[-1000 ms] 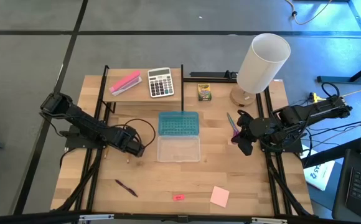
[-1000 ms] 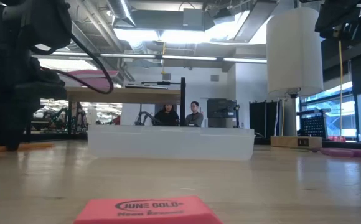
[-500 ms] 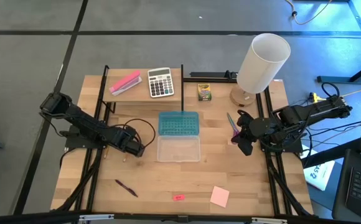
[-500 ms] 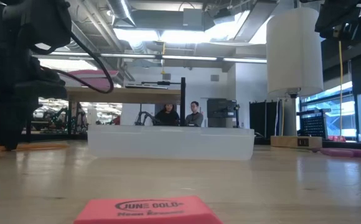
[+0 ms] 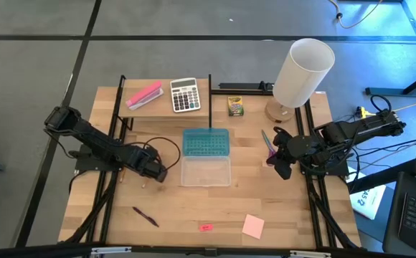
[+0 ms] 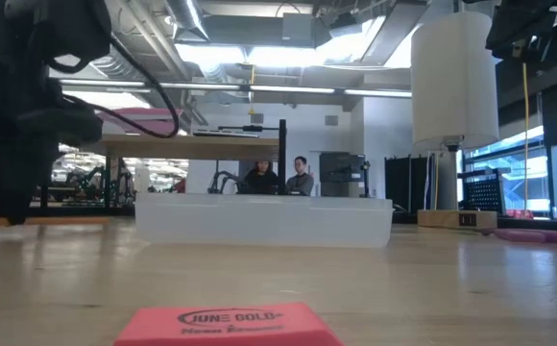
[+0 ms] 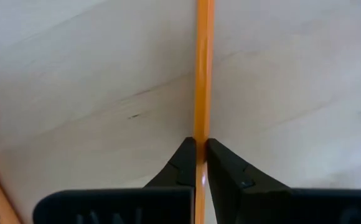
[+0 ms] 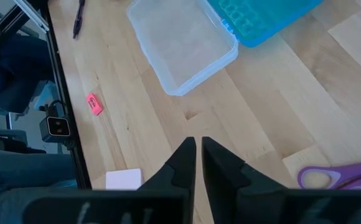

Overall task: Pack school essentials
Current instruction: Put the right orange pencil into the blue supply box

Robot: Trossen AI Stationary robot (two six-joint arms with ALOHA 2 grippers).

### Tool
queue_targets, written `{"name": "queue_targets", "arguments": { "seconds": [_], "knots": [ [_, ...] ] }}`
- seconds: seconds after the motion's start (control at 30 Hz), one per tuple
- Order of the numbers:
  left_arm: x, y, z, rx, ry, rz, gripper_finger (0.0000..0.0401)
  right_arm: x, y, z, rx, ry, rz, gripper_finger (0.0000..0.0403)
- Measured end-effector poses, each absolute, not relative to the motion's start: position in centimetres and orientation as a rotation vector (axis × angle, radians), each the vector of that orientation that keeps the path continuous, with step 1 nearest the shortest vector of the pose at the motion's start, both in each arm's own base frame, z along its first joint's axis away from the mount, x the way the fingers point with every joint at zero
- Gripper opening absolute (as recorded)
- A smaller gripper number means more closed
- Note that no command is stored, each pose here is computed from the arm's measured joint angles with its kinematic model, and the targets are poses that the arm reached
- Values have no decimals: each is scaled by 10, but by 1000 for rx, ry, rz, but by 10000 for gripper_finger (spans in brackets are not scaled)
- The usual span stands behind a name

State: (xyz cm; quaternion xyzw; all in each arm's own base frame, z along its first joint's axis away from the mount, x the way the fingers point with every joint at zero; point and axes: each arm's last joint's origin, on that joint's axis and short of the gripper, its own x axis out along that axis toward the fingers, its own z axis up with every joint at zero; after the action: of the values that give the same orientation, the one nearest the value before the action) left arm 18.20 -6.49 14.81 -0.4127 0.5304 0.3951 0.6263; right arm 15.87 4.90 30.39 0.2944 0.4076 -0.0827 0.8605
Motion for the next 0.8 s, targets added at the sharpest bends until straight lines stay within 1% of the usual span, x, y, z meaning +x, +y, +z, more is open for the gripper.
{"name": "queue_targets", "arguments": {
  "seconds": [0.23,0.5,0.8],
  "knots": [
    [193,-69,165,-906,1218,814,13,159,49,304,617,855,-173,30],
    [201,-71,191,-823,1238,786,14,159,49,304,618,855,-173,30],
    [218,-72,221,-688,1212,595,14,159,49,304,617,855,-173,30]
  ]
}}
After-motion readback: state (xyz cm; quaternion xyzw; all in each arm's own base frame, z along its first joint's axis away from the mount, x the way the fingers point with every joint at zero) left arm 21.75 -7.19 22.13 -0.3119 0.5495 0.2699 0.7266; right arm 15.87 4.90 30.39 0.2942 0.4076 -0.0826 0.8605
